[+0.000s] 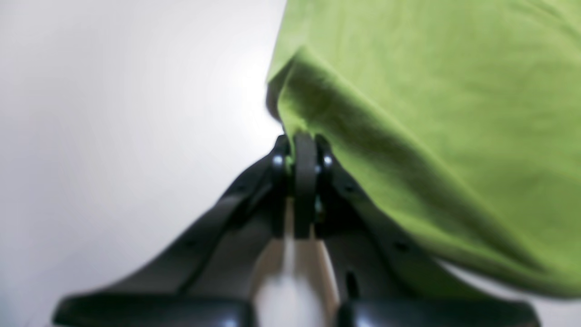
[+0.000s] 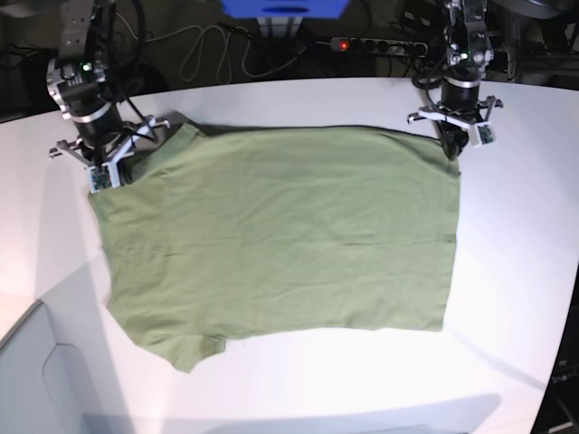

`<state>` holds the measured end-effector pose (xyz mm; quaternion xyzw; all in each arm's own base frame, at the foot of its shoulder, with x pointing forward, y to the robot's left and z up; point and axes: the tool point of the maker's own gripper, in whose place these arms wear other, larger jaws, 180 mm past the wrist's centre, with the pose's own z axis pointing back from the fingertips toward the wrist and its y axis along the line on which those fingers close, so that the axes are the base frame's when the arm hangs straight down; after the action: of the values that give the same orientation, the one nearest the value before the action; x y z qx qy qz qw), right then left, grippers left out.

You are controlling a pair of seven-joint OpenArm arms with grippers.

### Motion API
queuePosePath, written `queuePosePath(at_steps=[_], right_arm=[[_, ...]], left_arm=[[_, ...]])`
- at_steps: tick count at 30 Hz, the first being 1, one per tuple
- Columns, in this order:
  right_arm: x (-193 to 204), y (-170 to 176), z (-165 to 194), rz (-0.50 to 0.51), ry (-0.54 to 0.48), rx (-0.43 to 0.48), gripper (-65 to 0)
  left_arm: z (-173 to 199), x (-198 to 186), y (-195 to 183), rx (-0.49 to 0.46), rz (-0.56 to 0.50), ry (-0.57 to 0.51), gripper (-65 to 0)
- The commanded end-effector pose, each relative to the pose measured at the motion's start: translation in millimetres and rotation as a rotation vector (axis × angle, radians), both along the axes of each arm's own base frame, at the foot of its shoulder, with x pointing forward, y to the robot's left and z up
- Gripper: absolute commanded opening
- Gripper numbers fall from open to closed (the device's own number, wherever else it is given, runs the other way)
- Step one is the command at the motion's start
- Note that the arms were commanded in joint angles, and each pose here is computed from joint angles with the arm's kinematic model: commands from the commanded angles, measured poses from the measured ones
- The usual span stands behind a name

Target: Fold the T-shirt properly

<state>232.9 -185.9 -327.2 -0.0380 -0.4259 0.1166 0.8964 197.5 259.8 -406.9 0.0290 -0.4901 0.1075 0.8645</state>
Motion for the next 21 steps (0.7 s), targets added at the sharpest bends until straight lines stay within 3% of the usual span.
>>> queuePosePath(at_steps=[1,21], right_arm=[[9.8,1.9,12.0,0.015,-0.052,0.003,-64.9],[87.9,-9.6,5.5,-0.043,-0.111,0.07,-64.9]], left_arm=[[13.1,10.2,2.0,0.014,-0.002,-0.052,-65.0],[61.7,93.8,3.6,0.015,0.0,-0.253,-65.0]])
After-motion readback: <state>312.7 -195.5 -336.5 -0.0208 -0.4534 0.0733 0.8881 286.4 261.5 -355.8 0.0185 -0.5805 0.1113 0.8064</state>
